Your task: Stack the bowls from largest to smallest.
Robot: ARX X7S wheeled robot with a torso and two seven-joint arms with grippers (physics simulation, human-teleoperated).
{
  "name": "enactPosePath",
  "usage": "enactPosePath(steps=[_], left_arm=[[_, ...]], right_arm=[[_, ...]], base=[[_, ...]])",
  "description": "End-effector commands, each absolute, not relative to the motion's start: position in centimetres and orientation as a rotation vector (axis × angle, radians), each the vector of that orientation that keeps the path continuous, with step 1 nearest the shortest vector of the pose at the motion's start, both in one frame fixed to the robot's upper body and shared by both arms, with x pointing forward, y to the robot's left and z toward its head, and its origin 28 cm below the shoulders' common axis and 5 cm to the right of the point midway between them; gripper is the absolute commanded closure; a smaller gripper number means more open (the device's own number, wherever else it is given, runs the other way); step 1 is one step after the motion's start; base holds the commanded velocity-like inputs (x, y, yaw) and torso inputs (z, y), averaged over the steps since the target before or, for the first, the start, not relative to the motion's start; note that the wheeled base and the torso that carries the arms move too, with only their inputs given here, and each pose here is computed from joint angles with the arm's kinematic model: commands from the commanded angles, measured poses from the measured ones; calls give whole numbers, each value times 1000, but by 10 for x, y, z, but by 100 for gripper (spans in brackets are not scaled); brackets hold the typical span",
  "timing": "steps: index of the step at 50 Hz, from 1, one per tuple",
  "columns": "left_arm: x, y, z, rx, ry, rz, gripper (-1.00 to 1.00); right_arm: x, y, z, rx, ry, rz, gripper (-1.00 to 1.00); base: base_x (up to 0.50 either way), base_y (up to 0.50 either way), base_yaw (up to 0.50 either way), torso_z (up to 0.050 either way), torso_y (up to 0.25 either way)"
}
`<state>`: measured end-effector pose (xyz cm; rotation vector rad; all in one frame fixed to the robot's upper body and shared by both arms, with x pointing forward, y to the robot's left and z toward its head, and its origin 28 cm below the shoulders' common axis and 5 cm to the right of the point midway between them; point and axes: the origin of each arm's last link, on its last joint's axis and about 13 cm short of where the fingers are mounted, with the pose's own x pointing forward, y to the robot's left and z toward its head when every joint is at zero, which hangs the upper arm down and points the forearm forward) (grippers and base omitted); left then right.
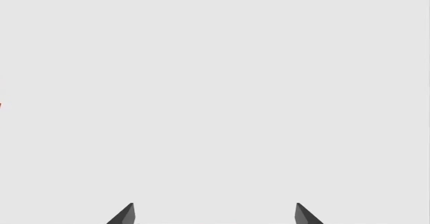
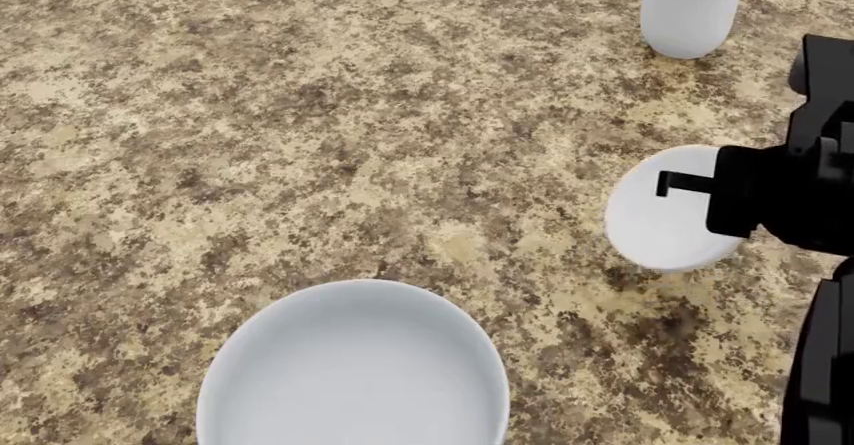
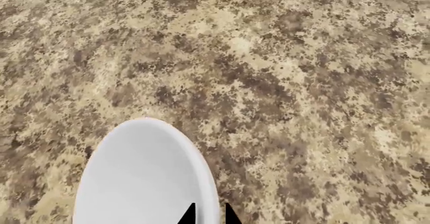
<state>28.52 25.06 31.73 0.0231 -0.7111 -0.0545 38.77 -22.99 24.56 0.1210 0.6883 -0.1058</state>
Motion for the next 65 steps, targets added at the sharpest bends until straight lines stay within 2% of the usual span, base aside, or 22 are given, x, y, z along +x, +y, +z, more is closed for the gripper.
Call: enactPosePath(steps=[1, 23, 43, 65], left_arm=[[287, 254, 317, 19, -704, -38, -100], [290, 252, 315, 34, -687, -32, -100], [289, 250, 315, 25, -689, -43, -100], [290, 250, 312, 23, -686, -44, -100]], right_arm=[[391, -225, 271, 150, 614, -32, 100], [339, -203, 301, 12, 529, 186, 100], [313, -182, 304, -68, 503, 348, 100], [287, -145, 298, -144, 498, 576, 100]], base=[[0, 0, 0, 0, 0], [0, 0, 0, 0, 0], [0, 0, 0, 0, 0], [0, 0, 0, 0, 0]])
